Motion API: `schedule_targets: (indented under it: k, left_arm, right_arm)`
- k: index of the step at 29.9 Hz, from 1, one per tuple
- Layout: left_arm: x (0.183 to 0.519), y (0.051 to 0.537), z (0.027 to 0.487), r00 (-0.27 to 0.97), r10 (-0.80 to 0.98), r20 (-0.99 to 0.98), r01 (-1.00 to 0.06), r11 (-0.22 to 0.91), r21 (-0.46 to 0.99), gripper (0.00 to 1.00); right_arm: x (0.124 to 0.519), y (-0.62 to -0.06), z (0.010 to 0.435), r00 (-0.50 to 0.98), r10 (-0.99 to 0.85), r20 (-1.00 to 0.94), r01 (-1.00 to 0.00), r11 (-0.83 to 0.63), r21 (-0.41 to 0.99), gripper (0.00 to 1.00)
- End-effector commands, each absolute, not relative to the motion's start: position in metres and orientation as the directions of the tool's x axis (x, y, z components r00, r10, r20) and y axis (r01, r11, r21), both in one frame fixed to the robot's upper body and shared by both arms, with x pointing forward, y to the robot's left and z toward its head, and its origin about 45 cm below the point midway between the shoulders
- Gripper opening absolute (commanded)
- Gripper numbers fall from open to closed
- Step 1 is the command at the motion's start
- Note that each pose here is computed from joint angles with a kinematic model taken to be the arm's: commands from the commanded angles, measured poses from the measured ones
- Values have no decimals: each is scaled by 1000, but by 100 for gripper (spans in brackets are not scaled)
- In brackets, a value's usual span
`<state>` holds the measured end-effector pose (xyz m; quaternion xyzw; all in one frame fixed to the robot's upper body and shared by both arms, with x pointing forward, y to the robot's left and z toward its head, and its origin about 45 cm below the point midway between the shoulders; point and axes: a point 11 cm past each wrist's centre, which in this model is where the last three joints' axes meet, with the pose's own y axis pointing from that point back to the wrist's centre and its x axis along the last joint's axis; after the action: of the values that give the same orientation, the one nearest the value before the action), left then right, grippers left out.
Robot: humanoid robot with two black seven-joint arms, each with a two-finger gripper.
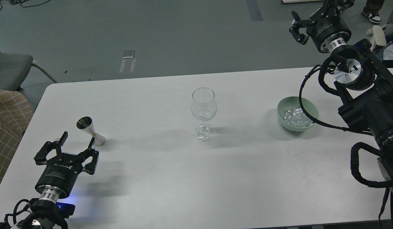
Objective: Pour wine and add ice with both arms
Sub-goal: 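Lower the left gripper beside the metal jigger and open it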
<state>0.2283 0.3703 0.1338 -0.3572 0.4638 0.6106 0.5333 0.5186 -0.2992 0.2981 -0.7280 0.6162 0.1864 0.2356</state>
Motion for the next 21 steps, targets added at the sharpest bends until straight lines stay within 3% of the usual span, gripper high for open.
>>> schedule_targets:
  k: [1,4,8,11,17,21]
  left_arm:
    - [226,371,125,-192,307,-932,-980,-13,198,76]
    - [226,373,115,-205,305,-930,-978,-28,206,76]
    - [228,373,110,-190,305,-933,-981,-28,191,69]
    - [228,373,110,-168,305,-938,-985,-20,170,53]
    - [231,373,109,-161,308,-938,-987,-23,162,53]
    - [232,372,109,-153,342,-927,-987,-10,159,61]
  right_arm:
    - [517,-303,295,163,-813,-560,-986,-123,-108,100]
    - [516,-305,293,159,-814,-559,-987,-121,-104,100]
    - [516,-305,293,159,-814,-559,-987,-121,-104,100]
    - [516,-305,293,159,-814,-559,-987,-121,-104,100]
    - [516,-303,291,157,-812,-562,-988,-123,-99,100]
    - [516,-303,289,155,-811,-564,-988,-122,-96,100]
